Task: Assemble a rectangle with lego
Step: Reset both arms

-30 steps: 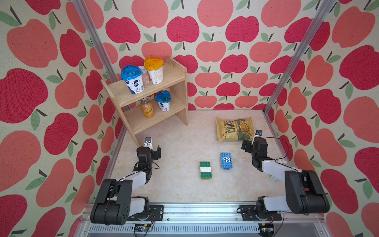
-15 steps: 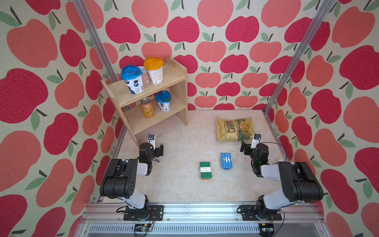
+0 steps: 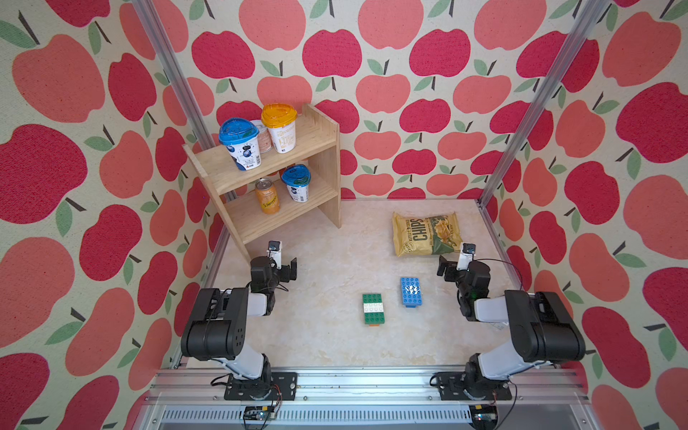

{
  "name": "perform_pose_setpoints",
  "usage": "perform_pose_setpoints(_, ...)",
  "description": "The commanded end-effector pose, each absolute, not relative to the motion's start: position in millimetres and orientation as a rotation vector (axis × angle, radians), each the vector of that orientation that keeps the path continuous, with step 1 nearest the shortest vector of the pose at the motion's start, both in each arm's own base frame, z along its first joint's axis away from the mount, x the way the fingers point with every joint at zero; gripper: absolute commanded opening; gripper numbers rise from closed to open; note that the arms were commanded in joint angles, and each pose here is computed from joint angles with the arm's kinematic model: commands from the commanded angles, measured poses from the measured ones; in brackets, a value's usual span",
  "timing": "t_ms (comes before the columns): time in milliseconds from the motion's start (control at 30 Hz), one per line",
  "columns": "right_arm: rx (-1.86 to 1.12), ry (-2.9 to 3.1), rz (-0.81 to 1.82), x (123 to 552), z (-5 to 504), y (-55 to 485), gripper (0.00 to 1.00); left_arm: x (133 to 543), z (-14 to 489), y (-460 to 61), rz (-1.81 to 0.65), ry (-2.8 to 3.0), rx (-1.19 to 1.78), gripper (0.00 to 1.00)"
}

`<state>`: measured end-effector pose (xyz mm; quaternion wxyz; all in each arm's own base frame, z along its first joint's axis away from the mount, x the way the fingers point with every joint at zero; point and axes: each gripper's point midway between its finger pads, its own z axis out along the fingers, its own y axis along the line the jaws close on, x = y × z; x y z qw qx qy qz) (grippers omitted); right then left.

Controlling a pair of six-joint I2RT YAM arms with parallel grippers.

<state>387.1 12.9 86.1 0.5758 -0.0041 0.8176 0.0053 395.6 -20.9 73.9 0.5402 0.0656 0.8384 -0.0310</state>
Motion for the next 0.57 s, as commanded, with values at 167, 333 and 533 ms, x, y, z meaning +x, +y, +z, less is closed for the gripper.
perform_pose_setpoints(167,-0.007,1.888,0.025,389.6,93.6,13.3,1.00,397.9,78.6,-24.2,-0.084,1.982,0.169,0.97)
perform_pose_setpoints(333,-0.008,1.886,0.024,389.9,94.1,13.5,1.00,398.1,79.1,-24.4,-0.087,1.982,0.168,0.97)
perform_pose_setpoints(533,-0.006,1.889,0.025,389.7,93.3,13.3,1.00,398.2,79.1,-24.2,-0.086,1.982,0.168,0.97)
